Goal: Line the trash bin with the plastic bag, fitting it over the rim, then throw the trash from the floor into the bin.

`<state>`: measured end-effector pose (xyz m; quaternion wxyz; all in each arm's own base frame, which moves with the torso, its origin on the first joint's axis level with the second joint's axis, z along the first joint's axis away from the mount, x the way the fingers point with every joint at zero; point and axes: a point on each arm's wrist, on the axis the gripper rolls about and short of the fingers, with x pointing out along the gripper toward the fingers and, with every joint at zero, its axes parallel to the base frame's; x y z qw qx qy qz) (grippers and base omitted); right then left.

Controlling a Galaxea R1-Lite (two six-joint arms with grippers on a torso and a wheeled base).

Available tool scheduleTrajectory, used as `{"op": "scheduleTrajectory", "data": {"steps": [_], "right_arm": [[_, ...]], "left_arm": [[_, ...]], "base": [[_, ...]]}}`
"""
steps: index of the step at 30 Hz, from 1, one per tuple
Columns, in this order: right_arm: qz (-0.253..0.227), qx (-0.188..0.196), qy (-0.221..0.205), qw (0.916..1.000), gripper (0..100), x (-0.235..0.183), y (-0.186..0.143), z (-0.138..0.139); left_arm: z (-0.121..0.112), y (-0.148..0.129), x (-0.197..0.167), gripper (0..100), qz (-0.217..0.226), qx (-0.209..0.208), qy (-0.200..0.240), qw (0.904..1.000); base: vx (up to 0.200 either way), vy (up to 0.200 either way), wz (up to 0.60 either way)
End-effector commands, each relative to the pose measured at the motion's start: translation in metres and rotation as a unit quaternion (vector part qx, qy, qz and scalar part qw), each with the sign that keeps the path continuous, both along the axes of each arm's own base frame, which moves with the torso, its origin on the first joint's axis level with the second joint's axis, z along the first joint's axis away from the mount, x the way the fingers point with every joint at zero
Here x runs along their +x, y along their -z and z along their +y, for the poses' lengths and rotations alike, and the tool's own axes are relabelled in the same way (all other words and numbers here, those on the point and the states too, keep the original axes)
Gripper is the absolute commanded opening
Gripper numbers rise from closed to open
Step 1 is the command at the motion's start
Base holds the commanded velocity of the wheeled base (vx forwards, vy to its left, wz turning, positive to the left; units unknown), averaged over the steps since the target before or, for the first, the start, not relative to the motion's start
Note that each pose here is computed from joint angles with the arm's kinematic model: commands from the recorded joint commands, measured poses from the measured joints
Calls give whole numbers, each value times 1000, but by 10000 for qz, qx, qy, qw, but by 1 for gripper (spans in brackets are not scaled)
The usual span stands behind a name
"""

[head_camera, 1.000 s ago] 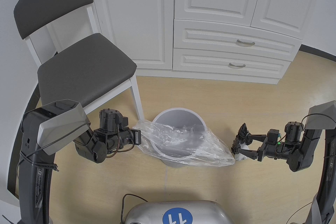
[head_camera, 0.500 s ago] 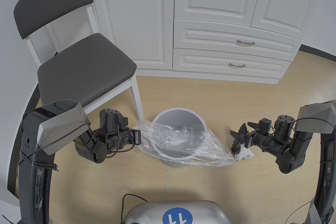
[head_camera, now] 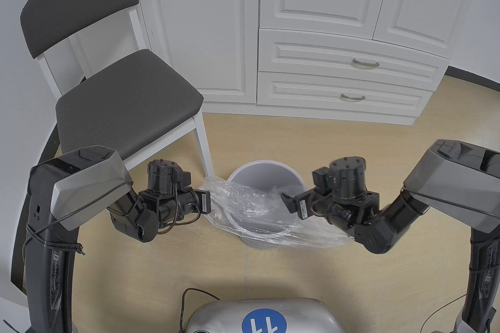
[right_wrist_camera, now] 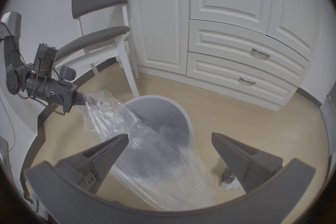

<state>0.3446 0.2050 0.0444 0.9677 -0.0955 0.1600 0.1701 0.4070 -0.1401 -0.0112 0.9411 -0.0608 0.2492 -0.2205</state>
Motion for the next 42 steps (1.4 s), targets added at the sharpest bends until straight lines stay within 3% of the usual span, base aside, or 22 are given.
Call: {"op": "scheduleTrajectory", "data": {"steps": [1,7,16,26,32,36,42], "right_arm": [[-218,-737,-23,9970,100,-1,-37,107],[-111,-1162,-383,9924,100,-14,3,136],[-87,-1723,-257,9847,100,-22,39,150],[-53,-1797,-254,9834,100,-20,46,149],[-130,-1840,148,9827,100,-3,62,150],[-138,-1852,183,9824,100,-2,64,151],[-236,-2049,731,9758,100,6,80,152]], "left_arm": [[-2,-8,-4,0,-60,-25,17,10000],[-2,-7,-3,0,-68,-27,10,10000],[-1,-7,-2,0,-57,-30,-9,10000],[0,-7,-1,0,-70,-38,-18,10000],[0,-7,-1,0,-70,-38,-18,10000],[0,-6,-1,0,-63,-36,-18,10000],[0,-8,-2,0,-71,-35,-17,10000]], "base": [[0,0,0],[0,0,0],[0,0,0],[0,0,0],[0,0,0],[0,0,0],[0,0,0]]}}
